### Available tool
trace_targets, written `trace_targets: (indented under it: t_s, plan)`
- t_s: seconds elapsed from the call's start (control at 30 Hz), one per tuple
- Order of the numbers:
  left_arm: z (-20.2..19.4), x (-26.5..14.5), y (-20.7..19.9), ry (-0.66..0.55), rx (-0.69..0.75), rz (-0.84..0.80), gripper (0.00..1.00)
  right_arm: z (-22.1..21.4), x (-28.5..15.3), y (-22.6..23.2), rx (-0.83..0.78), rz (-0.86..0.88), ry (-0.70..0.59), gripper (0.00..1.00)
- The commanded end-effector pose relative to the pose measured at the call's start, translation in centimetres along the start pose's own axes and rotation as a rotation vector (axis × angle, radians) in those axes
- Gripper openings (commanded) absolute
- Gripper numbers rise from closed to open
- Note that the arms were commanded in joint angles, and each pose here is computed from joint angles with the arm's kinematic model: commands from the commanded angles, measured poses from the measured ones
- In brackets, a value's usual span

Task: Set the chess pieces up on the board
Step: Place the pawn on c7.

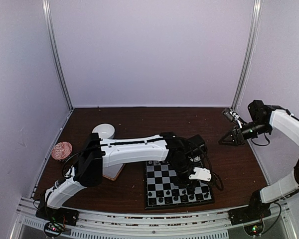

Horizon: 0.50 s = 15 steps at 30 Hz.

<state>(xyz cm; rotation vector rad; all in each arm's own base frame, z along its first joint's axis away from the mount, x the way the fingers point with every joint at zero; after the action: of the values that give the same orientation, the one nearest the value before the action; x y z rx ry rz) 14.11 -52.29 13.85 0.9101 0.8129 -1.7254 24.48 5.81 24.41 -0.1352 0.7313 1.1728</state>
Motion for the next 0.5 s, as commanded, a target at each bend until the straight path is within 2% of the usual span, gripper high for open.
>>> trace_targets:
  t_s: [0.0, 0.47]
  plan:
    - [0.01, 0.11, 0.10, -0.013, -0.006, -0.011, 0.07, 0.69, -0.31, -0.06, -0.020, 0.015, -0.012, 0.34]
    - [-0.33, 0.09, 0.32, -0.006, -0.014, -0.003, 0.10, 0.59, -0.27, 0.07, -0.028, 0.032, -0.004, 0.34]
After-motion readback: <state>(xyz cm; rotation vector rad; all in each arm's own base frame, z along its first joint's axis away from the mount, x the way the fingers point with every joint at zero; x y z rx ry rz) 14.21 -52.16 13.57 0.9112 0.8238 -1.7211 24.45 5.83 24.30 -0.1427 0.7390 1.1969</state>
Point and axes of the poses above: each gripper's point midway between its finger pads, its own x axis out along the fingers, its own y axis along the line the jaws close on, z = x × y, the point moved 9 cm from there along -x, back along the fingers, and after that the axes turned 14 degrees about -x, right-handed, at the moved point
